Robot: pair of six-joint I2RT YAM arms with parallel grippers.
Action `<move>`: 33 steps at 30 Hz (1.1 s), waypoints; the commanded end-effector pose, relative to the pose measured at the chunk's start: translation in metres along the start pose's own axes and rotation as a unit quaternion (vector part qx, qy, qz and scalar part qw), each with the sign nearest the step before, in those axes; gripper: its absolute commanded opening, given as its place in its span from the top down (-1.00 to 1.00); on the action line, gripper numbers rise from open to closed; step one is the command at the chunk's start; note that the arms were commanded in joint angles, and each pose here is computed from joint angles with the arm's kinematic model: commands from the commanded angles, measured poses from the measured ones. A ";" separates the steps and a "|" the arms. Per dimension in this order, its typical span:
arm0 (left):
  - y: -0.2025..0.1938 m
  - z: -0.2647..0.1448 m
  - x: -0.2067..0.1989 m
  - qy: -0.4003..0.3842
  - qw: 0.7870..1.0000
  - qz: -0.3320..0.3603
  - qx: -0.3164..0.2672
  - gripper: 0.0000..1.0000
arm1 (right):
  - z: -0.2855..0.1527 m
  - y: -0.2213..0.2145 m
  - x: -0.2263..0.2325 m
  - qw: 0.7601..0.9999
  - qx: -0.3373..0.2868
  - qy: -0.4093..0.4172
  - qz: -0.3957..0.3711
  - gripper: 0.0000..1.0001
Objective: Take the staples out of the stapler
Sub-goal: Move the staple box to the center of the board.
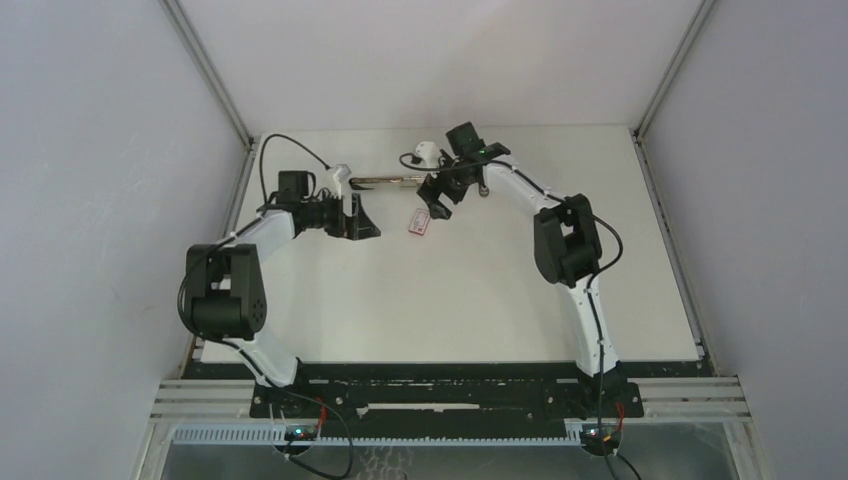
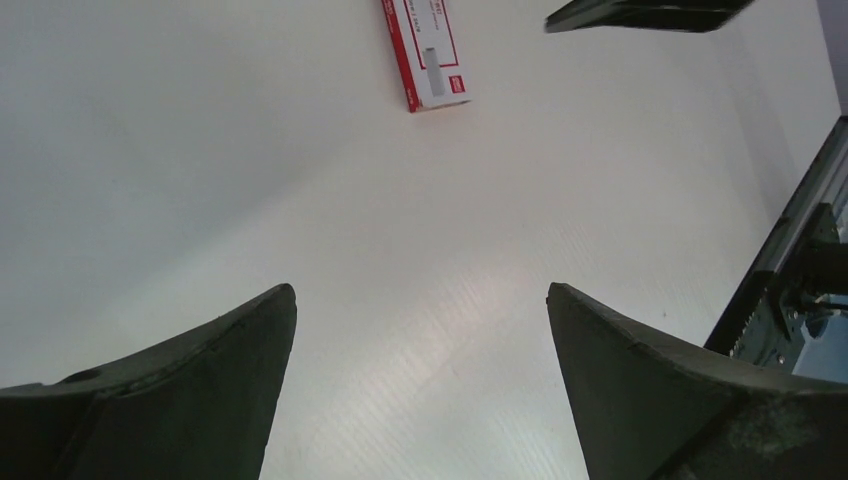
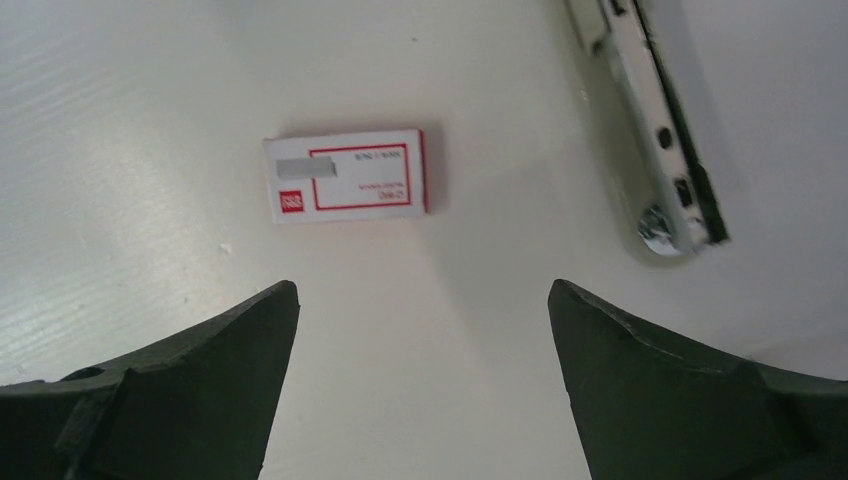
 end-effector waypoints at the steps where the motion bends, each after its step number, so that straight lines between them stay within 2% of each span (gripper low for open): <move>1: 0.000 -0.027 -0.013 -0.037 0.997 0.060 -0.019 -0.99 | 0.006 0.020 0.011 0.999 -0.012 0.025 -0.024 -0.92; 7: -0.004 -0.034 -0.017 -0.034 0.997 0.071 -0.026 -0.99 | 0.022 0.020 0.022 0.999 -0.009 0.047 -0.016 -0.96; 18: -0.010 -0.027 -0.014 -0.041 0.997 0.057 -0.023 -0.99 | 0.042 0.012 0.018 0.999 0.010 0.035 0.017 -0.98; 33: -0.013 -0.020 -0.009 -0.049 0.998 0.037 -0.020 -1.00 | 0.053 0.007 0.021 0.997 0.022 0.068 0.006 -1.00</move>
Point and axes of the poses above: each gripper's point midway between its finger pads, its own z axis out along the fingers, its own x axis along the line the jaws close on, y = z × x, the point moved 9 cm from there along -z, back along the fingers, and after that the axes turned 1 degree about z, right-handed, at the moved point
